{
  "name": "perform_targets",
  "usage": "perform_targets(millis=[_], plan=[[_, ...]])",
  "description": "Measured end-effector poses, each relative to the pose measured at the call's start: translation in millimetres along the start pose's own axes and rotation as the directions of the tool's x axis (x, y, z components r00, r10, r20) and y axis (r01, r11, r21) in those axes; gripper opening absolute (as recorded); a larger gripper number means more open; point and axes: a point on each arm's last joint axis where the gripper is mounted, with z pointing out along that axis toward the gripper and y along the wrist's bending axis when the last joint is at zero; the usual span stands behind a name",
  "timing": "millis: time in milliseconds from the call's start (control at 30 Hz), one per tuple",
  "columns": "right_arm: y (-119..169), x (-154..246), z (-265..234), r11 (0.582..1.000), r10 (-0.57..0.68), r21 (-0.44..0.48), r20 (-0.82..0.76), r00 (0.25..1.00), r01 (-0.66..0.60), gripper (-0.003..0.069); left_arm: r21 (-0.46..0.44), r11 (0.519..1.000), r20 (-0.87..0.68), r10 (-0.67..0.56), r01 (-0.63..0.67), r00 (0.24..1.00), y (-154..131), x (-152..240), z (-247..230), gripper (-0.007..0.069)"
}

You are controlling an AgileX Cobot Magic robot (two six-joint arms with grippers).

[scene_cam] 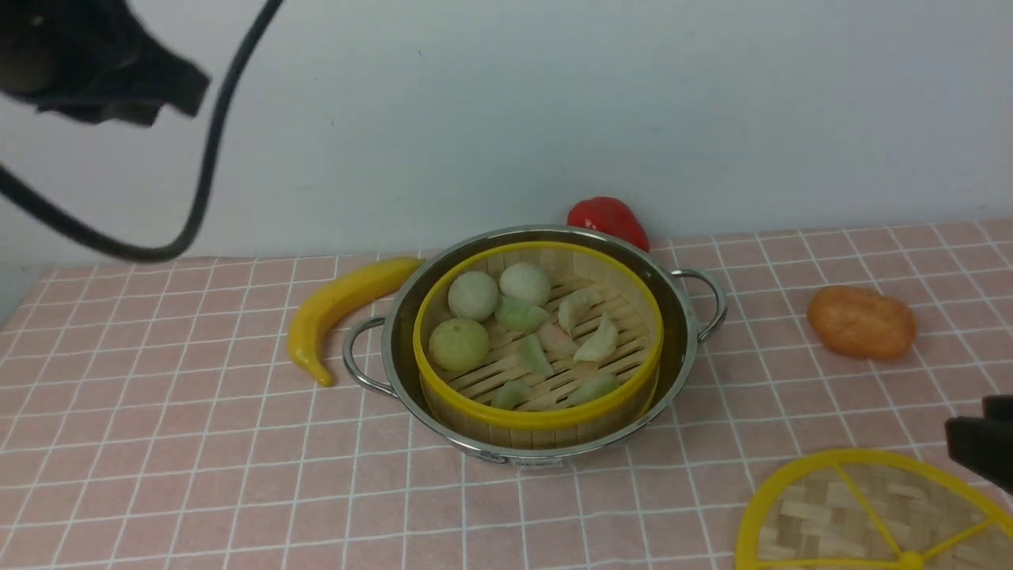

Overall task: Place the steamer in the pot on the pink tablecloth, and put the lid on the steamer.
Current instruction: 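Move the gripper down to the bamboo steamer lid and grasp its center knob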

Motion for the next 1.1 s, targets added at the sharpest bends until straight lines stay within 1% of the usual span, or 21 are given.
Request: perform_targets(millis=[67, 100, 133, 200, 267, 400, 467, 500, 567, 667, 700, 767, 800, 867, 967, 1100], plan=[[-2.5, -11.2, 6.3, 0.999, 0.042, -0.002, -0.074, 0.996, -0.042, 0.0242, -0.020, 0.999, -0.064, -0.042, 0.040, 0.997, 9.6, 26.2, 4.4, -0.0023], [-5.4, -17.4, 13.3, 0.997, 0.079, 0.003, -0.151, 0.985, -0.079, 0.0242, -0.024, 0.998, -0.096, -0.054, 0.052, 0.994, 11.0, 39.1, 6.6, -0.0022], [-5.1, -18.3, 12.3, 0.997, 0.081, 0.003, -0.155, 0.985, -0.082, 0.0242, -0.027, 0.998, -0.102, -0.060, 0.057, 0.993, 12.1, 41.6, 7.0, -0.0022], [-12.3, -25.4, 25.5, 0.990, 0.140, 0.038, -0.314, 0.939, -0.135, 0.0242, -0.032, 0.996, -0.172, -0.085, 0.080, 0.981, 11.8, 68.3, 11.7, -0.0022], [-16.9, -24.2, 34.7, 0.985, 0.170, 0.060, -0.413, 0.895, -0.159, 0.0242, -0.031, 0.995, -0.207, -0.099, 0.094, 0.973, 9.2, 82.8, 14.4, -0.0022], [-30.2, -13.7, 59.7, 0.976, 0.216, 0.119, -0.605, 0.766, -0.181, 0.0242, -0.047, 0.986, -0.232, -0.168, 0.162, 0.958, 4.7, 101.1, 13.4, -0.0022], [-32.4, -12.3, 63.9, 0.975, 0.223, 0.127, -0.622, 0.751, -0.183, 0.0242, -0.053, 0.984, -0.230, -0.179, 0.171, 0.957, 4.8, 101.7, 12.6, -0.0022], [-36.2, -9.0, 70.1, 0.972, 0.235, 0.148, -0.647, 0.726, -0.182, 0.0242, -0.071, 0.981, -0.228, -0.191, 0.179, 0.955, 5.9, 102.8, 11.9, -0.0022], [-40.3, -6.1, 76.6, 0.968, 0.251, 0.172, -0.668, 0.701, -0.183, 0.0242, -0.095, 0.980, -0.230, -0.191, 0.174, 0.954, 8.0, 103.5, 12.0, -0.0022], [-45.7, -1.0, 87.4, 0.964, 0.266, 0.200, -0.700, 0.663, -0.176, 0.0242, -0.186, 0.968, -0.235, -0.212, 0.170, 0.949, 15.5, 106.4, 12.3, -0.0022], [-46.1, -0.7, 88.1, 0.964, 0.266, 0.201, -0.701, 0.661, -0.175, 0.0242, -0.198, 0.965, -0.237, -0.216, 0.170, 0.947, 16.4, 107.2, 12.8, -0.0022], [-45.7, 2.6, 100.6, 0.967, 0.254, 0.197, -0.719, 0.647, -0.161, 0.0242, -0.272, 0.948, -0.259, -0.237, 0.164, 0.936, 20.7, 114.5, 17.9, -0.0022], [-45.9, 2.8, 101.7, 0.968, 0.252, 0.197, -0.719, 0.648, -0.158, 0.0242, -0.285, 0.945, -0.260, -0.240, 0.164, 0.935, 21.6, 115.3, 18.3, -0.0022], [-46.2, 6.6, 114.0, 0.972, 0.234, 0.196, -0.734, 0.637, -0.131, 0.0242, -0.348, 0.924, -0.294, -0.268, 0.158, 0.918, 23.4, 126.7, 27.2, -0.0020], [-50.5, 11.2, 125.8, 0.970, 0.237, 0.221, -0.744, 0.624, -0.105, 0.0242, -0.364, 0.917, -0.319, -0.286, 0.162, 0.903, 21.9, 134.8, 33.8, -0.0019], [-57.5, 16.5, 139.6, 0.965, 0.245, 0.247, -0.749, 0.615, -0.085, 0.0242, -0.355, 0.920, -0.346, -0.293, 0.165, 0.891, 18.5, 141.6, 39.6, -0.0019]])
